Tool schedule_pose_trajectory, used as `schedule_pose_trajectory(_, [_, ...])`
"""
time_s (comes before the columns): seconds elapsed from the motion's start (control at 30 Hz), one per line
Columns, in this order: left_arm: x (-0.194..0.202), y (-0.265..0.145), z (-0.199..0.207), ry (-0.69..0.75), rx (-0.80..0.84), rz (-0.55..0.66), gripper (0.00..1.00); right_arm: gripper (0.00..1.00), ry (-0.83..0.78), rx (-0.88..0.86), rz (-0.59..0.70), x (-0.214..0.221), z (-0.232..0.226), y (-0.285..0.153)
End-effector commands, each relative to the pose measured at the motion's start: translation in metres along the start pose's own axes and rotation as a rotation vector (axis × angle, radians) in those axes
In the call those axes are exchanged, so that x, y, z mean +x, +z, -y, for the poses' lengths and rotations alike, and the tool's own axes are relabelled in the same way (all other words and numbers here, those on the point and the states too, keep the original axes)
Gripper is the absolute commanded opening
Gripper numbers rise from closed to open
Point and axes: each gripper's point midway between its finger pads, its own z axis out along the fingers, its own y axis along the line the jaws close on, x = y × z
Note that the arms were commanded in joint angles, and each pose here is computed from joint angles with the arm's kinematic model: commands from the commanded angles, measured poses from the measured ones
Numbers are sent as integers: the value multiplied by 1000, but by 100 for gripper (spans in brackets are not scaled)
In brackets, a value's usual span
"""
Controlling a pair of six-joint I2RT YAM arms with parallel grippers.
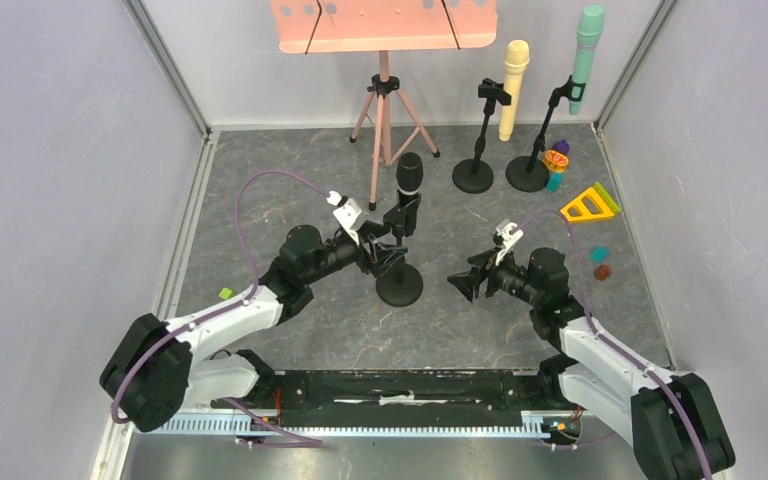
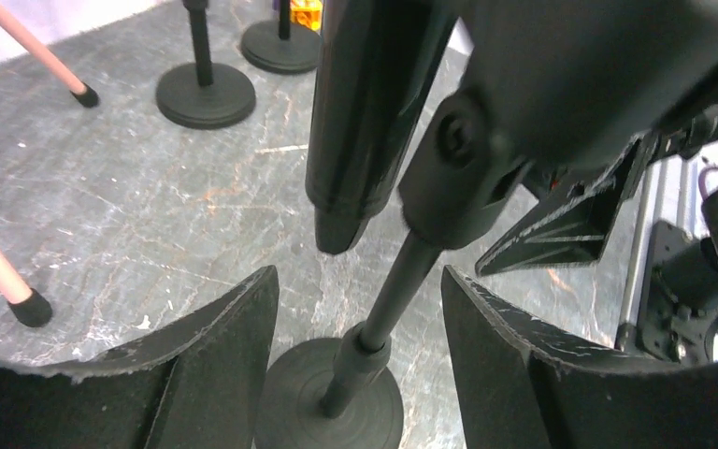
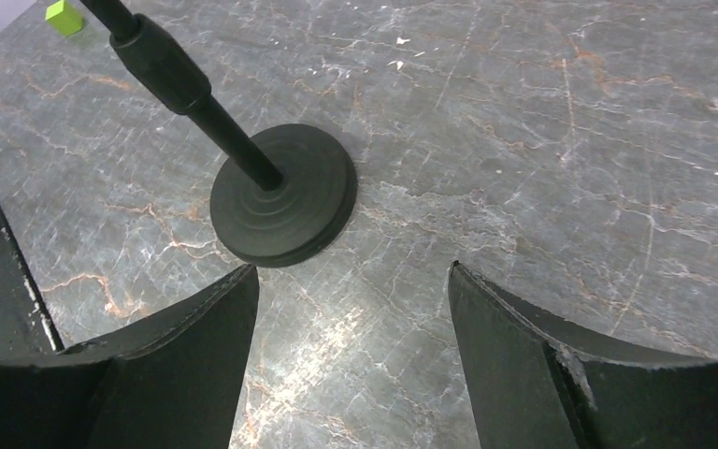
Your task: Remove the microphone from the stand
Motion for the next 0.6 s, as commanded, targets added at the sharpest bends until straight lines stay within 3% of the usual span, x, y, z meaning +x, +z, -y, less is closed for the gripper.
schedule_pose_trajectory(0.0, [-45, 2, 0, -14, -120, 85, 71, 80, -54, 67, 48, -31, 9, 1])
schedule_pose_trajectory(0.2, [-48, 3, 5, -78, -204, 55, 68, 80, -50, 105, 42, -39, 15, 0])
schedule_pose_trajectory(0.57, [-44, 19, 15, 5, -215, 85, 59, 78, -6, 121, 1, -29, 19, 2])
